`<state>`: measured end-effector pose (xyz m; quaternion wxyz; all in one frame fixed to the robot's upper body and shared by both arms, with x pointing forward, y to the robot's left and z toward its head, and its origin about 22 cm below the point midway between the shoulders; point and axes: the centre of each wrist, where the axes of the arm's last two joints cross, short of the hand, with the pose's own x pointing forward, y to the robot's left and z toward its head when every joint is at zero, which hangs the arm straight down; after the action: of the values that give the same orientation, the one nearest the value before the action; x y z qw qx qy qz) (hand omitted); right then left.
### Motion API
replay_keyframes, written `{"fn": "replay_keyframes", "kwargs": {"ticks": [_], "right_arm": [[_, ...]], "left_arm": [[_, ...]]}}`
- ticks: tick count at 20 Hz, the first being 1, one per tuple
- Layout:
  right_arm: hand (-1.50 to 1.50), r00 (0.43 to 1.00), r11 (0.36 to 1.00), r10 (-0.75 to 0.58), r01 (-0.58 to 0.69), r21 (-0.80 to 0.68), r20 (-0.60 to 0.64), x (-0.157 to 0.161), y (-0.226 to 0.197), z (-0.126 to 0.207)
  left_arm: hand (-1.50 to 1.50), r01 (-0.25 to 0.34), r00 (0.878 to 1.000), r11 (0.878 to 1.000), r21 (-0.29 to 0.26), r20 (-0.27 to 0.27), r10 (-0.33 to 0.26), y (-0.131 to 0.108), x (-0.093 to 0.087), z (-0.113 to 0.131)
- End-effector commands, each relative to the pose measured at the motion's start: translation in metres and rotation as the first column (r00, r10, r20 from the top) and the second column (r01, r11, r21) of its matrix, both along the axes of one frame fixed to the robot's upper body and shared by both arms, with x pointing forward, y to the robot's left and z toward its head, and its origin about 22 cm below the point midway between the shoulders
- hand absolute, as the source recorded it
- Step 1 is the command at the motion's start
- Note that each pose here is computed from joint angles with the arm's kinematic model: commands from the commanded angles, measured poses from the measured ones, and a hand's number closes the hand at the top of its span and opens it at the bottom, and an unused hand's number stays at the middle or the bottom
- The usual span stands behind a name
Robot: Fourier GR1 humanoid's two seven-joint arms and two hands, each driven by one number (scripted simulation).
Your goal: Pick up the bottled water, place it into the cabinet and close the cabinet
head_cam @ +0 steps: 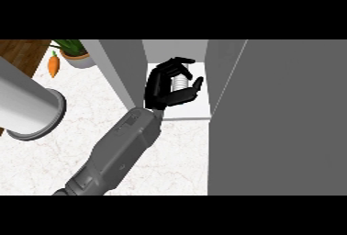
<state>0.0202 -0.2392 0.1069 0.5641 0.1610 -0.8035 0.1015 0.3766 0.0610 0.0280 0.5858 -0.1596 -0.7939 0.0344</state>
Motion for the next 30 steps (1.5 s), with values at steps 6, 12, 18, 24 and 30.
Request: {"fn": "replay_keyframes", "kwargs": {"ticks": [6,12,18,24,30], "right_arm": [[-1.50,0.997,0.998,-0.060,0.062,-0.027,0.046,-0.009,0.009,0.038],[-1.50,0.997,0.998,-0.044,0.046,-0.040,0.059,-0.009,0.014,0.033],[1.50,0.988,0.979,0.154,-0.153,-0.135,-0.004,-0.009,0.009,0.038],[1.50,0.905,0.862,0.425,-0.396,-0.316,0.027,0.008,0.005,0.042],[1.50,0.882,0.846,0.468,-0.427,-0.320,0.058,0.011,0.020,0.055]], "left_arm": [[-1.50,0.175,0.980,0.978,-0.117,-0.078,-0.185,-0.012,-0.104,-0.052],[-1.50,0.058,0.992,0.994,-0.097,-0.106,-0.068,0.053,-0.149,-0.061],[-1.50,0.045,0.993,0.989,-0.140,-0.098,-0.060,0.100,-0.194,-0.052],[-1.50,0.058,0.997,0.995,-0.087,-0.049,-0.062,0.142,-0.217,-0.055],[-1.50,0.012,1.000,0.998,-0.059,-0.026,-0.013,0.193,-0.238,-0.049]]}}
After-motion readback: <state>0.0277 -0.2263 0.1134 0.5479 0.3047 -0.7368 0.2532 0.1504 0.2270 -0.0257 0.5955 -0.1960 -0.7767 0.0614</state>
